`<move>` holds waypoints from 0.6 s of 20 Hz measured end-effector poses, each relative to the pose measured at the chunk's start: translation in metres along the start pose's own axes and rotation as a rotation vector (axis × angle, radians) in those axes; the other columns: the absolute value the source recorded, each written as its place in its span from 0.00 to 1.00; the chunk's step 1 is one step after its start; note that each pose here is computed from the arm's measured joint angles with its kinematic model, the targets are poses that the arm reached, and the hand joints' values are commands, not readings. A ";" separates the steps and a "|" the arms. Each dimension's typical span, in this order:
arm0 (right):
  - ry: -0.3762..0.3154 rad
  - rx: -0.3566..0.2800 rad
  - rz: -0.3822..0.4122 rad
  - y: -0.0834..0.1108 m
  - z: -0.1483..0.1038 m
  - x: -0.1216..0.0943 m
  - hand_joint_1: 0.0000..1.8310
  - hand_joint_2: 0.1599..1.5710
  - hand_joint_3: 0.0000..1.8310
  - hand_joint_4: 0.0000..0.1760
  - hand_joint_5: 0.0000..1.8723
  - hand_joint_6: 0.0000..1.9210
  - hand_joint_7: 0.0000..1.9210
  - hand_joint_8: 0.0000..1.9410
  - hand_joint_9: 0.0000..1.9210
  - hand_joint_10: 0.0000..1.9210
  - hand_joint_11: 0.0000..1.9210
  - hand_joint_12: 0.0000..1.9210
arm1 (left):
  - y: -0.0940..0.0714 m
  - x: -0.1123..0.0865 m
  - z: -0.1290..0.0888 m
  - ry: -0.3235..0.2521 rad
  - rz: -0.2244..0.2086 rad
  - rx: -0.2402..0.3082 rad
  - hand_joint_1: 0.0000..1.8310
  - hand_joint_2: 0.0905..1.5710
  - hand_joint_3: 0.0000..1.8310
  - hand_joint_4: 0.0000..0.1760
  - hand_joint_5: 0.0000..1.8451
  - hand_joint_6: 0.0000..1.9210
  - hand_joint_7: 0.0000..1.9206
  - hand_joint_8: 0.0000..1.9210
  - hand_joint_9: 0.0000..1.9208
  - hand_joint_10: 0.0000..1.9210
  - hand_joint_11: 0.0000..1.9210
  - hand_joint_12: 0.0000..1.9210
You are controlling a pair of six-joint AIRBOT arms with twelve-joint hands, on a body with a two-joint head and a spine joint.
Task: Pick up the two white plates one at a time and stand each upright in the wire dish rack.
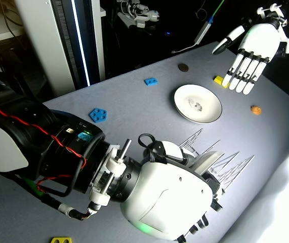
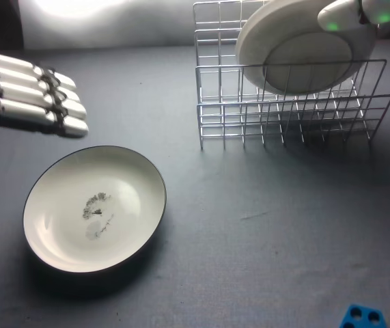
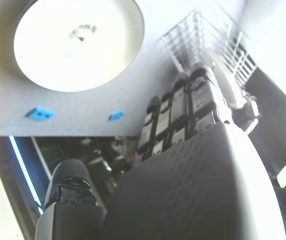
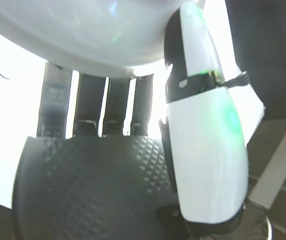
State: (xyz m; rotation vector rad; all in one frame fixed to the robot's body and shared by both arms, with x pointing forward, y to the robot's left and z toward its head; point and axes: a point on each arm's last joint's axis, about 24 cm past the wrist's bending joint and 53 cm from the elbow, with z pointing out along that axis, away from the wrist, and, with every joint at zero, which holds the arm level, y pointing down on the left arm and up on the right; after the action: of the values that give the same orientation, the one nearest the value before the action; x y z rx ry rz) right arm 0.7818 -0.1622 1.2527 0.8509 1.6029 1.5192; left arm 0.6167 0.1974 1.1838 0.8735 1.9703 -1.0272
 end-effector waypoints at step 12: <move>0.004 -0.006 0.004 -0.003 -0.001 0.000 0.63 0.68 0.00 0.00 0.51 0.52 0.53 0.03 0.53 0.00 0.32 0.46 | -0.002 0.060 0.027 0.123 0.014 -0.011 0.00 0.71 0.00 0.00 0.00 0.00 0.00 0.00 0.00 0.00 0.00 0.00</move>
State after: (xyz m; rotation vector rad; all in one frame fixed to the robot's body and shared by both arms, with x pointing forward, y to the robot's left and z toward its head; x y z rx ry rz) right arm 0.7813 -0.1624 1.2498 0.8485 1.5991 1.5285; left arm 0.5933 0.1863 1.1232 0.9636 2.0662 -0.9747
